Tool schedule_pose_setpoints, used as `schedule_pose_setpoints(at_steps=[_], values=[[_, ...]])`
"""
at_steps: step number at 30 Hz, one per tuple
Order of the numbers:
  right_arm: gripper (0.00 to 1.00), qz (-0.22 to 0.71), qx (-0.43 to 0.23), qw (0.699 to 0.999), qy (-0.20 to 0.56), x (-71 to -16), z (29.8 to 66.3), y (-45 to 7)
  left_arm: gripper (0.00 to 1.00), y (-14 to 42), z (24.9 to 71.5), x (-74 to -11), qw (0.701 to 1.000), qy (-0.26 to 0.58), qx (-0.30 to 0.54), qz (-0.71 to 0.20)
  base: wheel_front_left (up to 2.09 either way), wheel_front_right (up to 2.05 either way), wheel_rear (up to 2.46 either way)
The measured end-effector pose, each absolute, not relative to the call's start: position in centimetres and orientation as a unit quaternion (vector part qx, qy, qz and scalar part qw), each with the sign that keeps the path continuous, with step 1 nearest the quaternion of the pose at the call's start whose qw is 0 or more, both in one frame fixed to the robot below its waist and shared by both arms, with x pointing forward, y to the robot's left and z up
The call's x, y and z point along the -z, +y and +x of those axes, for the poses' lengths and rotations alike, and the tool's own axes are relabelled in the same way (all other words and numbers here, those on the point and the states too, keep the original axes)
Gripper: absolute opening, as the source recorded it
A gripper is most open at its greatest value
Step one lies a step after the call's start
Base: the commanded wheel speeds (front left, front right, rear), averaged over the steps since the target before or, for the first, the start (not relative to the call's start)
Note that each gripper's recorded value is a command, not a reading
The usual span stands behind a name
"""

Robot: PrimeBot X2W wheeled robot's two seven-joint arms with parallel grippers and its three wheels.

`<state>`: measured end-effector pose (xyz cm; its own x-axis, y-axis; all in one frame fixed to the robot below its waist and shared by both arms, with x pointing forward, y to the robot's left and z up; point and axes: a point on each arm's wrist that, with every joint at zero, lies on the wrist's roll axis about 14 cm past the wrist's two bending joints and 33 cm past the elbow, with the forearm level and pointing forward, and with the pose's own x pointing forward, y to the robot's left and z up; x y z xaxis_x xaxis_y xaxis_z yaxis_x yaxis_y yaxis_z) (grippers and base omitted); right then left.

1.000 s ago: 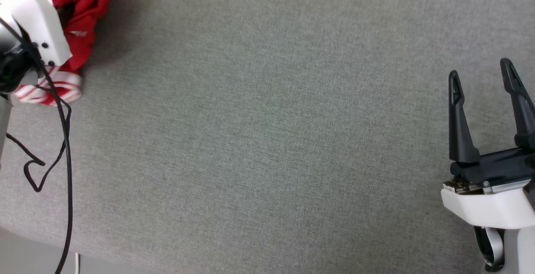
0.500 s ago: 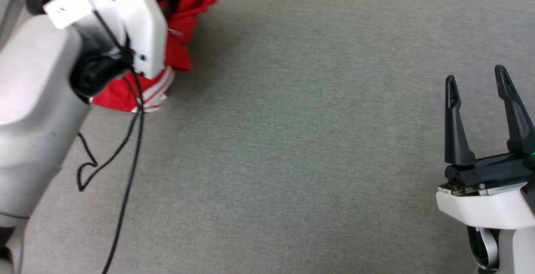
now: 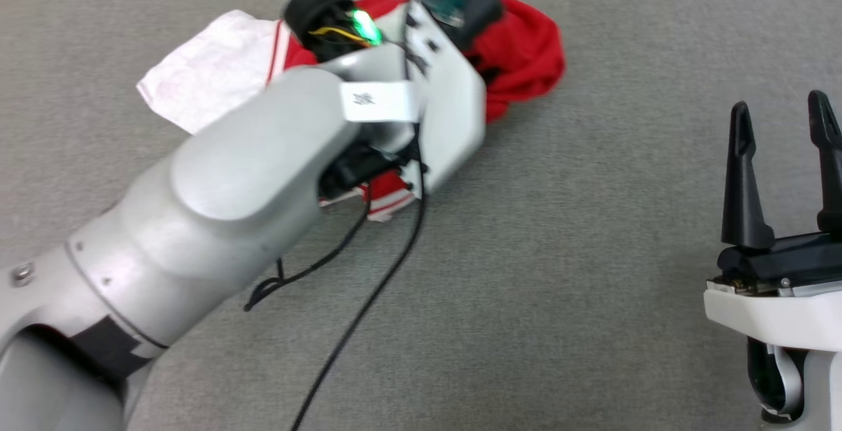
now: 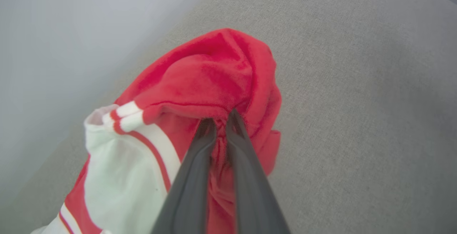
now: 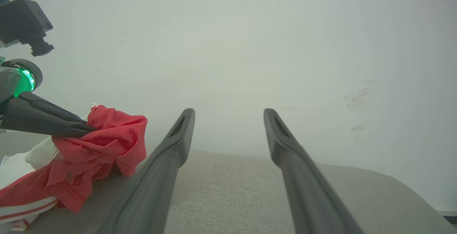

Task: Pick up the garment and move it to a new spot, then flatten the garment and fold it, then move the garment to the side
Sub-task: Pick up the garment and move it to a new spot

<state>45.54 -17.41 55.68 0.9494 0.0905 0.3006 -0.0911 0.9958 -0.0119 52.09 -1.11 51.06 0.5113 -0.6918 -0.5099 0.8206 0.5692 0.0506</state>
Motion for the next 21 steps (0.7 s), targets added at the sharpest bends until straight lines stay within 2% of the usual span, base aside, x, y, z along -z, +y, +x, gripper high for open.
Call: schedule_pose_setpoints(at_steps=[9,19,21], values=[[1.0,-0.008,-0.006,0.991,-0.137,-54.7,45.2,-20.4,0.0,-10.2,47.4,-48.0,0.788,0.23,0.557,0.126,0.0,0.0,0.0],[1.0,-0.014,0.004,0.992,-0.127,-53.9,45.5,-21.1,0.0,-11.8,41.0,-40.0,0.733,0.338,0.581,0.103,0.0,0.0,0.0],[1.0,-0.014,0.004,0.992,-0.126,-53.8,45.6,-21.2,0.0,-11.6,40.6,-39.4,0.732,0.343,0.579,0.106,0.0,0.0,0.0]])
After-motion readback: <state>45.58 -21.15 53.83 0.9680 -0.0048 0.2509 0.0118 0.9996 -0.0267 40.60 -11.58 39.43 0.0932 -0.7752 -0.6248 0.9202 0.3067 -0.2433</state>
